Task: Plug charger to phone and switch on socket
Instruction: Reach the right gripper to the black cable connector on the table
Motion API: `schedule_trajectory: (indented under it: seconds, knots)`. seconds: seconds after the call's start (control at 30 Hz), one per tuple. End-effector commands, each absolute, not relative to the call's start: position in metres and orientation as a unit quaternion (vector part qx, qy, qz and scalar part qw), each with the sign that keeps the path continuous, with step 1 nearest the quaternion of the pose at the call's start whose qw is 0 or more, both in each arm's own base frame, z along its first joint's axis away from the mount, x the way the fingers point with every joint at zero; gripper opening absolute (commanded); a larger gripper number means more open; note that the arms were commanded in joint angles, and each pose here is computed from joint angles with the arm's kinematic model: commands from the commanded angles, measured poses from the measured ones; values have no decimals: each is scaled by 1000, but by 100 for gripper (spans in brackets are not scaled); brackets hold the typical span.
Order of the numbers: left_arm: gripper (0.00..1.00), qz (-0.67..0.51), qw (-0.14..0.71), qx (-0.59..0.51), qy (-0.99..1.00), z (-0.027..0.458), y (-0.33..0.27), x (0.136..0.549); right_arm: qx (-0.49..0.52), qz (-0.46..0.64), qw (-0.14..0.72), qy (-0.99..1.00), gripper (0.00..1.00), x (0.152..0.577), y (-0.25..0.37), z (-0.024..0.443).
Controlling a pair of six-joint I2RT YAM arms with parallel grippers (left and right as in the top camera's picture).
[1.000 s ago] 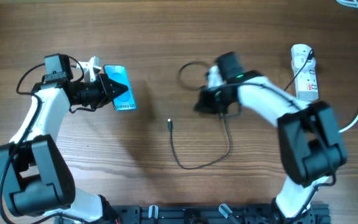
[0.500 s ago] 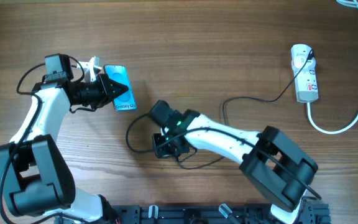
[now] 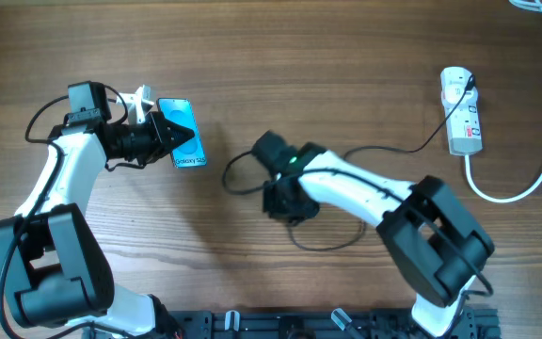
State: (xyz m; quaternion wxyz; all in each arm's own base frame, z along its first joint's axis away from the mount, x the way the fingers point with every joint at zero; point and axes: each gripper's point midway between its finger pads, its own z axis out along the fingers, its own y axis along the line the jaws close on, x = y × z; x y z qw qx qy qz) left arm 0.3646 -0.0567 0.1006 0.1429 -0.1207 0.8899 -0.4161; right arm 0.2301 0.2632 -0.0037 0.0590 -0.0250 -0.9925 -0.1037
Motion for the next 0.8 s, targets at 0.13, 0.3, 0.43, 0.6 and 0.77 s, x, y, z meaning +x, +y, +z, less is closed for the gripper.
schedule_trajectory:
  seconds: [0.13,0.3,0.43,0.6,0.77]
  knots:
    - [4,-430,153,-105,883,108,-60,365,-23,-132,61,-989,34,260,234,-8]
    - [4,-430,152,-105,883,108,-60,365,60,-278,111,-952,38,264,258,39]
    - [4,-430,152,-105,883,108,-60,365,19,-176,93,-980,54,288,209,47]
    - [4,-427,153,-105,885,107,-59,365,-19,-101,80,-991,78,294,177,37]
    - [4,-422,153,-107,887,106,-58,365,-18,-93,71,-993,100,296,174,29]
